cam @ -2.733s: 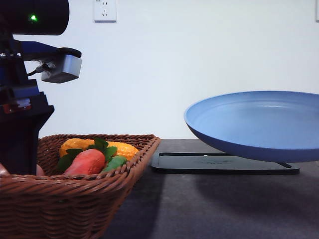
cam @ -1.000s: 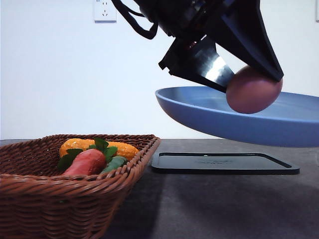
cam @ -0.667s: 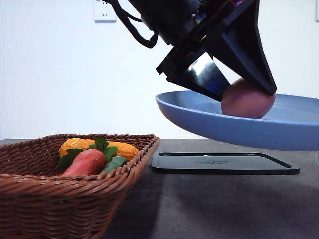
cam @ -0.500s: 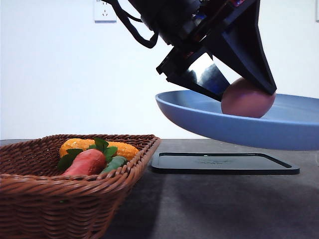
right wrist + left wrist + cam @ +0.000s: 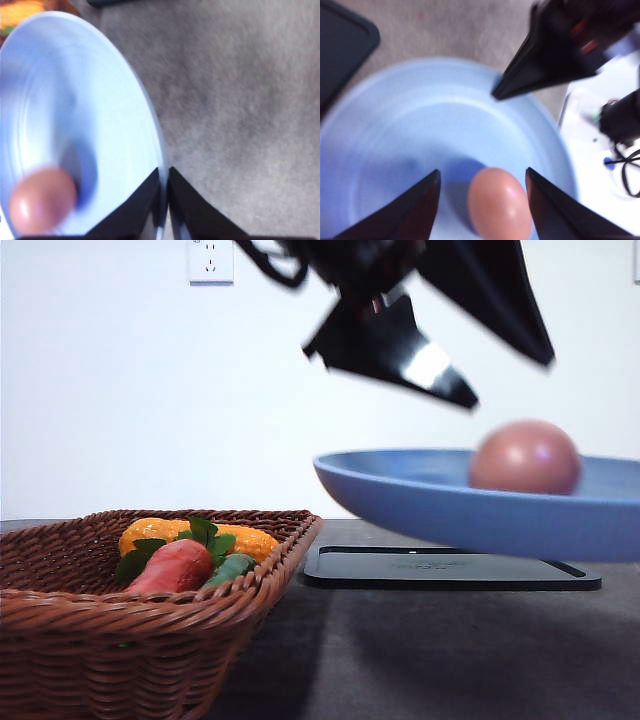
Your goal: Transfer egg from basket to plate and serve
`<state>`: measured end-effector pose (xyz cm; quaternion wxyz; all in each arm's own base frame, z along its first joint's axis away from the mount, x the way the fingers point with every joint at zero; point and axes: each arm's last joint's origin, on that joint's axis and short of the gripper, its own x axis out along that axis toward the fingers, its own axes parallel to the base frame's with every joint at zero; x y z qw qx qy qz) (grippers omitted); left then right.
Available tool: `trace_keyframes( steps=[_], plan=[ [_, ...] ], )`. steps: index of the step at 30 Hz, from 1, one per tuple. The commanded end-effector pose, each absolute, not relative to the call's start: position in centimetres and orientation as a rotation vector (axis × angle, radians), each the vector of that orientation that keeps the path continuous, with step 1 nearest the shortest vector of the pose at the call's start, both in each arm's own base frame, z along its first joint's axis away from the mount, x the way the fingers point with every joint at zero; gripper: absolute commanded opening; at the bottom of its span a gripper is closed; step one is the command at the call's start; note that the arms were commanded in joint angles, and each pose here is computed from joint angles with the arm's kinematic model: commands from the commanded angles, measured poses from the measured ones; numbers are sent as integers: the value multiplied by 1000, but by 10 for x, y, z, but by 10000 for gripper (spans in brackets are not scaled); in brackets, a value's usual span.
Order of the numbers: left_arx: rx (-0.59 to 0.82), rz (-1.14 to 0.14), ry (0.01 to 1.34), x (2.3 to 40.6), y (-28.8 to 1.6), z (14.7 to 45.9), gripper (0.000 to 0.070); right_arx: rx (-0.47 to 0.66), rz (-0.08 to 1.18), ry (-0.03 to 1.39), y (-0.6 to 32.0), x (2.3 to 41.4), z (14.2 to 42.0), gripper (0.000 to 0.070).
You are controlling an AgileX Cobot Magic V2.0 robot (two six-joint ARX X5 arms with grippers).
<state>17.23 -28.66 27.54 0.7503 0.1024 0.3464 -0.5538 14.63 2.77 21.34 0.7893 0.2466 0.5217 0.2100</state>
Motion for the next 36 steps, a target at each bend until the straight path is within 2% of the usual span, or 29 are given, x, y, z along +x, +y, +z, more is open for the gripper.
trace_keyframes(
  steps=[1,9,17,25,31,36],
  plan=[
    [198,-1218,728,169,-284,289,347,552,452,1134,29,153,214,0],
    [147,-1173,597,154,-239,341,347,563,415,1180,24,191,203,0],
    [166,-940,459,131,-178,381,347,563,400,1120,16,257,212,0],
    [187,-752,396,103,-128,400,346,574,392,1122,15,326,207,0],
    [180,-716,378,90,-109,404,344,588,375,1152,15,366,191,0],
    [189,-711,400,86,-105,402,344,597,345,1178,15,385,175,0]
  ],
)
